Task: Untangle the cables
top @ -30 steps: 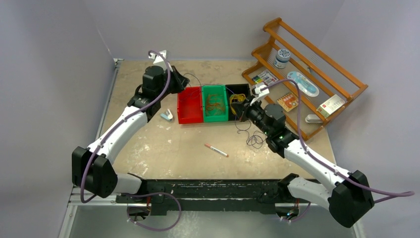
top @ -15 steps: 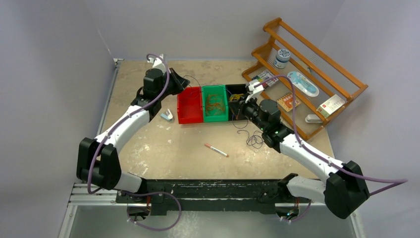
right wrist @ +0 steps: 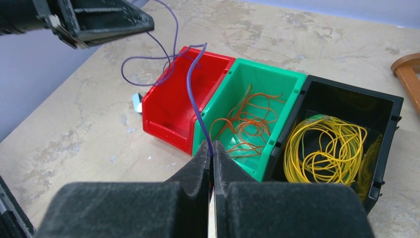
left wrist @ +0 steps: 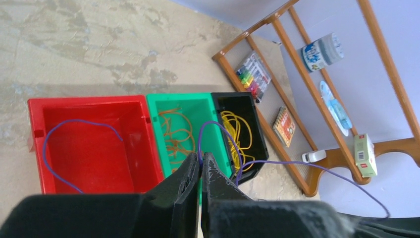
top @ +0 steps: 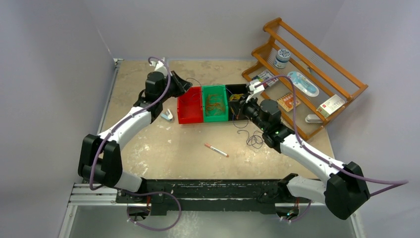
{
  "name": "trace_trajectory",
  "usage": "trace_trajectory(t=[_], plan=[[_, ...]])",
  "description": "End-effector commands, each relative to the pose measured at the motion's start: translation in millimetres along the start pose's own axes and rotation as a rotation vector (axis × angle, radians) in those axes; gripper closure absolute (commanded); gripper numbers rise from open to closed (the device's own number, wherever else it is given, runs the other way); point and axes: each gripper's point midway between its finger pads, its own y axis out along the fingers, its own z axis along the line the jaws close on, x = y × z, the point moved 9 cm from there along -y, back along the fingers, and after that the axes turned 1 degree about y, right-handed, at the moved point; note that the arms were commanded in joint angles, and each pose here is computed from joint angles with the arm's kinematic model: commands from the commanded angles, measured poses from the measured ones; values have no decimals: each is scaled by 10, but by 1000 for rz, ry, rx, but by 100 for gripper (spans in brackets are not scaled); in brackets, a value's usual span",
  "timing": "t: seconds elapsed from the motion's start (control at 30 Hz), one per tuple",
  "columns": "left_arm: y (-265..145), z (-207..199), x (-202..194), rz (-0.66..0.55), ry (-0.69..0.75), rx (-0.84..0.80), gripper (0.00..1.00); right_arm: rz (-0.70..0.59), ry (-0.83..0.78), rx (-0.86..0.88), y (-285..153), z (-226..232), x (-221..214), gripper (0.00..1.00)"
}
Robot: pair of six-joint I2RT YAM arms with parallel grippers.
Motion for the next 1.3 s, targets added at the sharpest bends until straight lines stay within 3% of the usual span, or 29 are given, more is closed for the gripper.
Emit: trace_trajectory(t=[0.0,0.7,1.03,1.27], plan=[[76,125,-47,-26,-7,18,100,-117,-31,-7,-31,37,263,100],[185,599,-459,36,0,173,100,-30,-40,50,224,32,69,100],[113,563,-437,26,-7,175,88,-6,-35,81,500,57,105,100],[23,519,-407,15,-15,176,73,45,-18,106,711,46,-18,100]])
